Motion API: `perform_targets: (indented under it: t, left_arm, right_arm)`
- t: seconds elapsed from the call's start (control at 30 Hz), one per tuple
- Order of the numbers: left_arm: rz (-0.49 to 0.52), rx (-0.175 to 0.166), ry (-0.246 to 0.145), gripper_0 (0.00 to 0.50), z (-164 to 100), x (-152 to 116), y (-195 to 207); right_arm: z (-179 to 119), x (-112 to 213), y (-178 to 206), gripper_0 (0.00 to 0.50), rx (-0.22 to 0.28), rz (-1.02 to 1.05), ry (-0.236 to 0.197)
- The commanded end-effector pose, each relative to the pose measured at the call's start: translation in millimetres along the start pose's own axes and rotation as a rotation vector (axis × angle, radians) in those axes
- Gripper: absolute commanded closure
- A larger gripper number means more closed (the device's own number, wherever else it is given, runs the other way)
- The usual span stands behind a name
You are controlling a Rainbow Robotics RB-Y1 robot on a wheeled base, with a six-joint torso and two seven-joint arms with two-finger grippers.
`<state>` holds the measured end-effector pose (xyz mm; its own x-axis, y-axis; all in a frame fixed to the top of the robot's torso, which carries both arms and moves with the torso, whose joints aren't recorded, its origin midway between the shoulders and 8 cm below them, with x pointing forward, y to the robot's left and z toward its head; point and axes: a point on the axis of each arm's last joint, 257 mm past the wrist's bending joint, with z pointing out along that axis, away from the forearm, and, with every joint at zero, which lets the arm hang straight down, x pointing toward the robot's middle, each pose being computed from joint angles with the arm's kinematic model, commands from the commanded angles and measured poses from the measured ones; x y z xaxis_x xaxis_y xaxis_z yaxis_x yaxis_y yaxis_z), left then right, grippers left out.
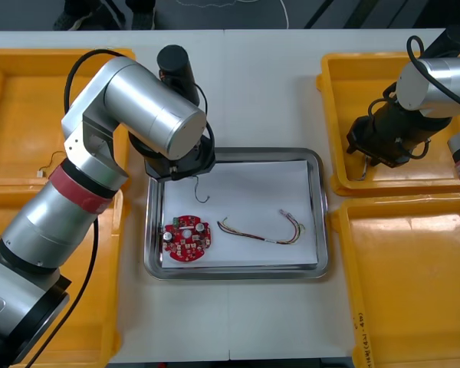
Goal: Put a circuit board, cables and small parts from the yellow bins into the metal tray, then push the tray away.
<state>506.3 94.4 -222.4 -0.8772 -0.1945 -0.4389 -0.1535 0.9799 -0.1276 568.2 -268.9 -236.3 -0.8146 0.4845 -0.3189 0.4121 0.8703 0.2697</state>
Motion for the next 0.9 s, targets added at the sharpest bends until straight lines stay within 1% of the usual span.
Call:
perform_targets:
  t: [0.03, 0.07, 0.1, 0.17, 0.23, 0.27, 0.3, 0.33, 0.47, 0.63, 0.67, 0.7, 0.73, 0.8, 0.83, 0.9]
  left_arm:
    - [0.099, 0.033, 0.01, 0.5, 9, 17, -12]
    - [0.099, 0.034, 0.012, 0.5, 10, 18, -12]
    - [0.102, 0.033, 0.016, 0.5, 12, 20, -10]
    - [0.107, 0.034, 0.019, 0.5, 14, 23, -10]
    - [0.119, 0.033, 0.021, 0.5, 18, 28, -11]
    - [0.118, 0.032, 0.019, 0.5, 18, 28, -10]
    - [0.118, 0.031, 0.02, 0.5, 20, 29, -9]
    - [0.121, 0.031, 0.02, 0.5, 21, 31, -10]
    - [0.126, 0.031, 0.019, 0.5, 23, 33, -10]
    - [0.137, 0.031, 0.018, 0.5, 24, 35, -12]
    - [0.137, 0.031, 0.016, 0.482, 24, 34, -12]
    - [0.137, 0.032, 0.015, 0.434, 24, 34, -12]
    - [0.137, 0.033, 0.014, 0.405, 24, 34, -13]
    - [0.138, 0.031, 0.012, 0.267, 24, 33, -12]
    - [0.135, 0.033, 0.01, 0.229, 24, 33, -12]
    - [0.137, 0.036, 0.005, 0.076, 24, 32, -14]
  right_arm:
    - [-7, -2, 29, 0.0, -0.037, -0.005, -0.009]
    - [-7, -2, 29, 0.014, -0.037, -0.008, -0.009]
    - [-7, -1, 29, 0.042, -0.039, -0.006, -0.007]
    - [-6, 1, 28, 0.121, -0.034, -0.007, -0.002]
    - [-7, 2, 28, 0.243, -0.033, -0.01, 0.003]
    - [-7, 2, 28, 0.277, -0.033, -0.007, 0.003]
    - [-7, 2, 28, 0.362, -0.031, -0.01, 0.005]
    - [-7, 3, 27, 0.414, -0.028, -0.015, 0.008]
    - [-6, 5, 27, 0.5, -0.027, -0.017, 0.013]
    - [-6, 5, 26, 0.5, -0.024, -0.019, 0.015]
    - [-7, 4, 26, 0.5, -0.024, -0.02, 0.013]
    - [-7, 5, 26, 0.5, -0.025, -0.021, 0.015]
    - [-7, 4, 26, 0.5, -0.025, -0.02, 0.012]
    - [-7, 5, 26, 0.5, -0.026, -0.026, 0.013]
    - [-7, 4, 26, 0.5, -0.026, -0.024, 0.013]
    - [-7, 4, 26, 0.5, -0.025, -0.03, 0.012]
